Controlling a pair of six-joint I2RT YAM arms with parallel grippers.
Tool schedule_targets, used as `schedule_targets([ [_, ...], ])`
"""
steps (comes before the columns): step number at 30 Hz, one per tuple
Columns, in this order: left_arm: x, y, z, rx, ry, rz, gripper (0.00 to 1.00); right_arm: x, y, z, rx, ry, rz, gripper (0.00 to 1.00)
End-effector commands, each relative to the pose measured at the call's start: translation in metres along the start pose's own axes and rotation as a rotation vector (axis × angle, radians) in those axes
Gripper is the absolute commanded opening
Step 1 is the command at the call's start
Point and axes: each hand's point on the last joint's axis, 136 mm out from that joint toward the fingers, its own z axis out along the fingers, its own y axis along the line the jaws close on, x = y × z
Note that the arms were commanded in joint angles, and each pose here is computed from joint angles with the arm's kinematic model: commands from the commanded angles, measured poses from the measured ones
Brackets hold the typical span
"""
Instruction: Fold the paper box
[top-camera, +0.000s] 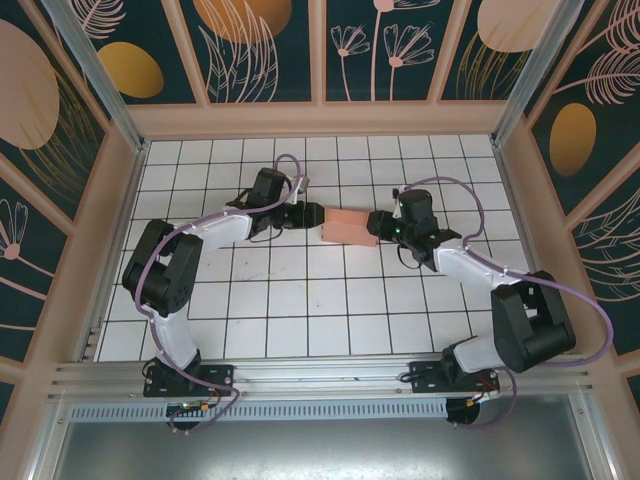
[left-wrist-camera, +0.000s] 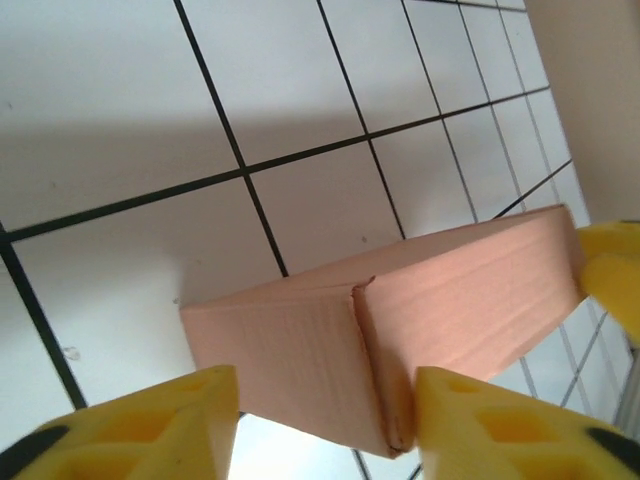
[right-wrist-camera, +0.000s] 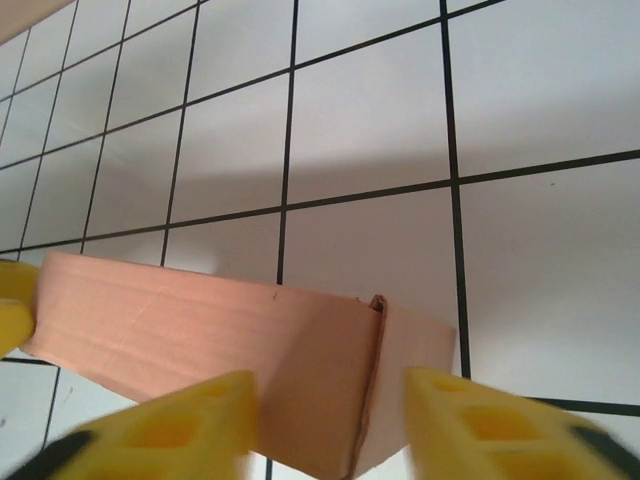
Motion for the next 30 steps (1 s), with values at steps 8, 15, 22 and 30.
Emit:
schedule_targets([
  [8, -0.048, -0.021, -0.037, -0.083, -0.175, 0.126, 0.94, -0.031, 0.032, -0.037, -0.133, -0.069, -0.319, 0.80],
  [15, -0.061, -0.008, -0.070, -0.166, -0.278, 0.130, 0.99, -0.006, 0.067, -0.044, -0.300, 0.048, -0.870, 0.85],
  [22, -0.046, 0.017, -0.079, -0.203, -0.266, 0.083, 0.99, 0.004, 0.070, -0.021, -0.378, 0.265, -1.141, 0.86],
  [30, -0.041, 0.029, -0.080, -0.215, -0.258, 0.064, 0.99, -0.002, 0.063, 0.020, -0.388, 0.411, -1.210, 0.85],
])
